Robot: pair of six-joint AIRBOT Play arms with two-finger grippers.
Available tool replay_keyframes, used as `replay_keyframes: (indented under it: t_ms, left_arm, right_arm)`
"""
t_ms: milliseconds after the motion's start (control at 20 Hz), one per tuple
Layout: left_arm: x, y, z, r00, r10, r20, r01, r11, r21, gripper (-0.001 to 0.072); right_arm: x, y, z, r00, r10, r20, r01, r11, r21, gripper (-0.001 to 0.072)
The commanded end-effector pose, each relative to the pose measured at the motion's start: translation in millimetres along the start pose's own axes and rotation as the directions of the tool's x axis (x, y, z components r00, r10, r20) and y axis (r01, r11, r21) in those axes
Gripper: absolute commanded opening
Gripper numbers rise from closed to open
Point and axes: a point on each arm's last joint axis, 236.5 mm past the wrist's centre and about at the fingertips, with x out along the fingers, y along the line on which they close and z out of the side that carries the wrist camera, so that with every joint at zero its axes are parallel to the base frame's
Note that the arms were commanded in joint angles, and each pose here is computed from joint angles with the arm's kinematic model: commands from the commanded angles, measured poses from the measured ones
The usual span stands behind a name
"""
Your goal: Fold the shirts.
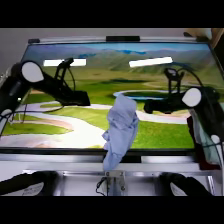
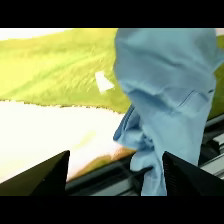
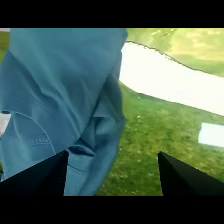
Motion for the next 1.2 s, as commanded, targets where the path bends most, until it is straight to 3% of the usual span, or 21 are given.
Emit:
replay_keyframes:
  t_ms: [0, 200, 400, 500, 800, 950, 1000, 1050, 1100, 1150]
  left_arm:
    - [34.3, 2.2, -79.1, 0.986, -0.071, -0.149, 0.055, 0.993, -0.105, 0.0712]
    - [108.3, -47.8, -135.7, 0.959, -0.217, -0.184, 0.183, 0.965, -0.186, 0.0707]
    - [154.5, -75.8, -154.0, 0.96, -0.212, -0.181, 0.167, 0.958, -0.233, 0.0707]
    - [172.4, -88.4, -158.6, 0.957, -0.227, -0.182, 0.177, 0.95, -0.256, 0.0707]
    - [200.5, -98.4, -167.9, 0.953, -0.232, -0.195, 0.171, 0.943, -0.287, 0.0694]
    - [202.4, -97.9, -164.4, 0.956, -0.231, -0.18, 0.172, 0.941, -0.29, 0.0363]
    - [203.1, -97.7, -160.5, 0.959, -0.23, -0.164, 0.175, 0.941, -0.291, 0.0267]
    - [203.9, -97.4, -156.3, 0.962, -0.229, -0.146, 0.179, 0.94, -0.291, 0.0195]
    - [204.2, -97.0, -153.0, 0.965, -0.228, -0.133, 0.182, 0.94, -0.288, 0.0076]
    - [202.3, -96.6, -150.3, 0.964, -0.23, -0.134, 0.194, 0.951, -0.239, 0.0037]
  right_arm:
    - [67.8, 24.8, -9.8, 0.975, 0.17, -0.14, -0.168, 0.985, 0.027, 0.0672]
    - [117.3, 15.4, 1.1, 0.976, 0.18, -0.124, -0.171, 0.982, 0.083, 0.0671]
    - [125.5, 4.9, 45.1, 0.988, 0.141, 0.06, -0.147, 0.985, 0.092, 0.0669]
    - [125.8, 2.6, 58.6, 0.984, 0.133, 0.116, -0.145, 0.984, 0.105, 0.06]
    - [146.3, 2.8, 37.8, 0.988, 0.155, 0.026, -0.157, 0.977, 0.145, 0.0603]
    - [152.0, 4.4, 30.7, 0.986, 0.168, -0.003, -0.165, 0.973, 0.16, 0.0602]
    - [152.8, 5.9, 31.1, 0.985, 0.175, -0.001, -0.172, 0.97, 0.169, 0.0558]
    - [152.9, 7.6, 32.4, 0.983, 0.183, 0.004, -0.181, 0.968, 0.176, 0.0391]
    - [152.5, 9.2, 35.1, 0.982, 0.189, 0.015, -0.189, 0.967, 0.173, 0.0207]
    - [151.4, 11.1, 37.9, 0.98, 0.196, 0.027, -0.198, 0.967, 0.16, 0.0065]
